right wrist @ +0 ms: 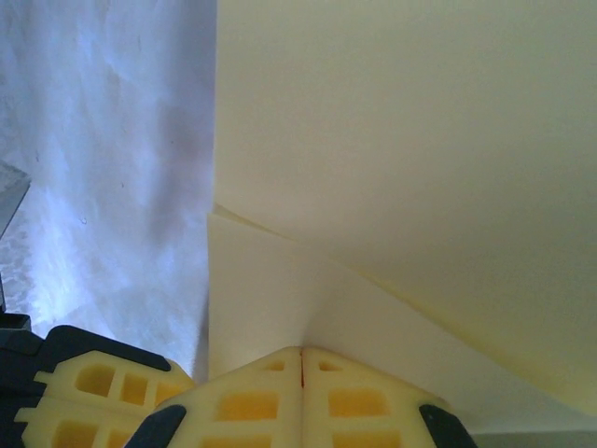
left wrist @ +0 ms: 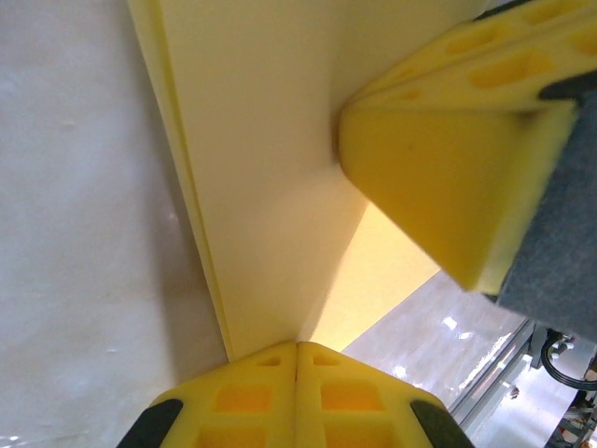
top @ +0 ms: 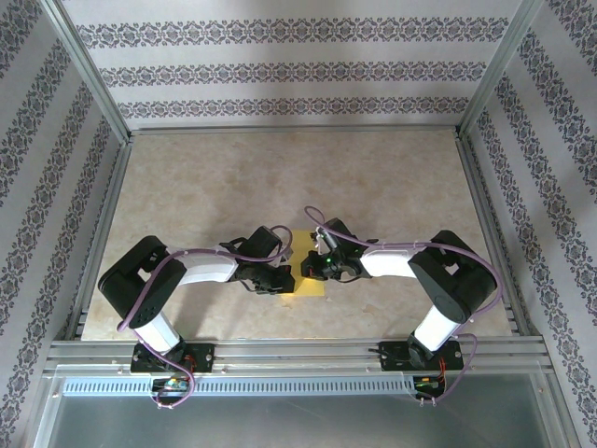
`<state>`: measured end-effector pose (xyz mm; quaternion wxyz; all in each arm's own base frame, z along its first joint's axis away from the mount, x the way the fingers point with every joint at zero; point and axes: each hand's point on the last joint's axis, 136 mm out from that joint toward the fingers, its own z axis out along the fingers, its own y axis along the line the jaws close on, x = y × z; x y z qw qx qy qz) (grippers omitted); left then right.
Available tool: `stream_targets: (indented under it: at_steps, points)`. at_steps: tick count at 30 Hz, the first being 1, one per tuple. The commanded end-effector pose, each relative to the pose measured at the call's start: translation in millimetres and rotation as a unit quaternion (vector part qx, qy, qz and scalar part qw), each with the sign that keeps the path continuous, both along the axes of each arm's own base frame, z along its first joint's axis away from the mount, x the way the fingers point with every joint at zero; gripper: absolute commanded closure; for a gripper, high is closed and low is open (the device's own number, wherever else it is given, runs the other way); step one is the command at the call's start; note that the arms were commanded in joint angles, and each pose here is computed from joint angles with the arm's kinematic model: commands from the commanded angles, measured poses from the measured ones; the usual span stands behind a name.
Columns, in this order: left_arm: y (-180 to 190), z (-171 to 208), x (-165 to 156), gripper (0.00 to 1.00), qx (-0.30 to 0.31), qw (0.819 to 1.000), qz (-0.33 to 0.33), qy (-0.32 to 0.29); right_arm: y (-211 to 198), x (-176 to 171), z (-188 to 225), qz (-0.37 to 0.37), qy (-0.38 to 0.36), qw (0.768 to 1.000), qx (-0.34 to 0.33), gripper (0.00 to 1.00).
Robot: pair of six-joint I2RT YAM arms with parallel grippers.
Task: Fold a paper plane with a square sheet of paper (fold left side to right side)
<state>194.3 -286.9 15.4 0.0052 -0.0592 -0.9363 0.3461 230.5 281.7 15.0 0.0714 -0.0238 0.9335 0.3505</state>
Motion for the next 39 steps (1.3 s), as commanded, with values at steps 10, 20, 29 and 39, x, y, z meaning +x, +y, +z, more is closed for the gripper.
stream_targets:
  at_steps: [10, 20, 29, 39]
  points:
    - [24.4, -30.8, -21.7, 0.95, 0.074, 0.996, 0.011, 0.051, -45.7, 30.4, -6.8, -0.052, -0.023, 0.998, -0.009, 1.00]
    - [21.2, -25.8, -20.2, 0.96, 0.066, 0.997, 0.006, 0.042, -75.8, 46.2, 18.1, -0.091, -0.043, 0.995, 0.010, 1.00]
    - [16.1, -17.4, -16.3, 0.95, 0.059, 0.998, 0.003, 0.030, -40.6, 23.9, 45.4, -0.054, -0.042, 0.996, 0.048, 1.00]
    - [15.3, -15.6, -16.3, 0.95, 0.058, 0.998, 0.002, 0.029, -3.0, 16.8, 25.0, -0.023, -0.019, 0.999, 0.041, 1.00]
